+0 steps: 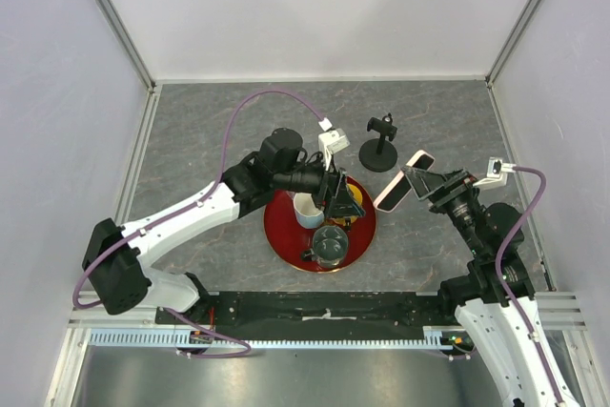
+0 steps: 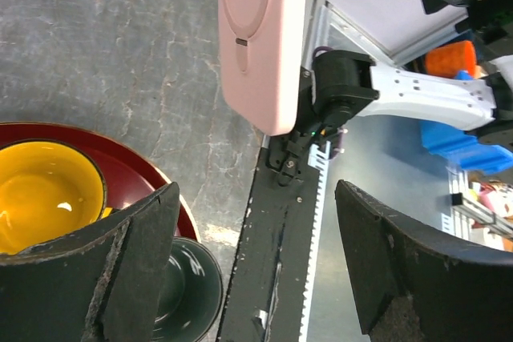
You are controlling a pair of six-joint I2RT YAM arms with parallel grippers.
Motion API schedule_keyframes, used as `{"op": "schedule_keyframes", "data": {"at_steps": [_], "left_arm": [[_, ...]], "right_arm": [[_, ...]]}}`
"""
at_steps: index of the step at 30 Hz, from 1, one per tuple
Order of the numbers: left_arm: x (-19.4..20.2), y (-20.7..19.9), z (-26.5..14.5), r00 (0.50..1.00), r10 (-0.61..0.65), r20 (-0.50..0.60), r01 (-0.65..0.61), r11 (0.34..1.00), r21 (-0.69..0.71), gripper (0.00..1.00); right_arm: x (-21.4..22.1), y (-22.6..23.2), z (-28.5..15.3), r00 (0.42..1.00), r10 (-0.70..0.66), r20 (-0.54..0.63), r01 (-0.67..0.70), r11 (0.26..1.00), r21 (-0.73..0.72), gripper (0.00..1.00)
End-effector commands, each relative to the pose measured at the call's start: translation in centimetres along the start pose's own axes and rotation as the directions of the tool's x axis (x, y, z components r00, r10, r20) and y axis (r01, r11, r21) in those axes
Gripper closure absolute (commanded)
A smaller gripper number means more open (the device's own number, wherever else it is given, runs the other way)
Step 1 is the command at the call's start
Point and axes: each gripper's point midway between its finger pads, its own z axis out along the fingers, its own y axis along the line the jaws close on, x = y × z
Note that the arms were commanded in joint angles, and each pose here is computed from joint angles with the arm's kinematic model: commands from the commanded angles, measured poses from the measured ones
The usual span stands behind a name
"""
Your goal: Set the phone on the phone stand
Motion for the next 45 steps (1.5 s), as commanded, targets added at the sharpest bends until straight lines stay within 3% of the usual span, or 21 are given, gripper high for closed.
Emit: {"op": "schedule_keyframes", "data": {"at_steps": [1, 13, 26, 29, 32, 33, 35, 36, 37, 38, 39, 40, 41, 43, 45], "left_arm": [[-0.4, 0.6, -0.1, 0.995, 0.093, 0.032, -0.090, 0.993, -0.080, 0.15], [-0.3, 0.8, 0.3, 0.994, 0.093, 0.053, -0.089, 0.993, -0.079, 0.11], [0.6, 2.3, 1.2, 0.998, 0.056, 0.006, -0.055, 0.991, -0.121, 0.18], [1.3, 3.0, 1.4, 0.999, 0.040, -0.031, -0.044, 0.989, -0.144, 0.26], [1.5, 3.4, 1.4, 0.998, 0.033, -0.050, -0.041, 0.986, -0.162, 0.47], [1.4, 3.4, 1.4, 0.998, 0.036, -0.051, -0.044, 0.985, -0.164, 0.61], [1.5, 3.5, 1.3, 0.997, 0.040, -0.061, -0.050, 0.985, -0.166, 0.76], [1.3, 3.4, 1.2, 0.997, 0.043, -0.058, -0.052, 0.985, -0.165, 0.90], [1.2, 3.2, 1.2, 0.998, 0.043, -0.053, -0.051, 0.985, -0.162, 0.95], [1.0, 2.9, 1.0, 0.998, 0.049, -0.045, -0.055, 0.987, -0.153, 0.98], [0.9, 2.8, 0.9, 0.998, 0.053, -0.039, -0.058, 0.987, -0.148, 0.98], [0.9, 2.4, 0.8, 0.998, 0.058, -0.037, -0.062, 0.990, -0.130, 0.98], [0.9, 2.1, 0.8, 0.997, 0.065, -0.031, -0.068, 0.991, -0.118, 0.98], [0.7, 1.4, 0.6, 0.997, 0.072, -0.022, -0.074, 0.993, -0.094, 0.98], [0.3, 0.8, 0.4, 0.997, 0.081, -0.010, -0.081, 0.994, -0.072, 0.98]], "right_arm": [[-1.4, 3.5, -0.5, 0.999, 0.040, 0.007, -0.039, 0.996, -0.085, 1.00], [1.3, 2.1, 1.2, 0.991, 0.064, -0.115, -0.065, 0.998, 0.002, 1.00], [5.5, 4.9, 3.7, 0.986, 0.052, -0.161, -0.048, 0.998, 0.028, 1.00], [6.7, 6.0, 3.9, 0.984, 0.046, -0.170, -0.043, 0.999, 0.024, 1.00], [7.0, 7.0, 3.6, 0.987, 0.022, -0.157, -0.019, 1.000, 0.023, 1.00], [7.2, 7.3, 3.4, 0.987, 0.015, -0.163, -0.012, 1.000, 0.019, 1.00], [7.2, 7.1, 3.3, 0.986, -0.002, -0.164, 0.008, 0.999, 0.037, 1.00], [7.3, 7.0, 3.3, 0.985, -0.010, -0.171, 0.017, 0.999, 0.037, 1.00], [7.5, 7.0, 3.3, 0.983, -0.028, -0.183, 0.035, 0.999, 0.035, 0.94], [7.7, 7.1, 3.1, 0.976, -0.068, -0.206, 0.074, 0.997, 0.023, 0.80], [7.8, 7.0, 3.0, 0.971, -0.096, -0.218, 0.102, 0.995, 0.017, 0.64], [8.1, 6.8, 2.9, 0.964, -0.127, -0.234, 0.134, 0.991, 0.015, 0.38], [8.2, 6.5, 2.5, 0.950, -0.164, -0.265, 0.175, 0.984, 0.019, 0.25], [8.0, 5.9, 1.9, 0.918, -0.270, -0.291, 0.285, 0.959, 0.009, 0.03], [7.0, 5.0, 0.6, 0.883, -0.354, -0.307, 0.375, 0.927, 0.010, 0.02]]}}
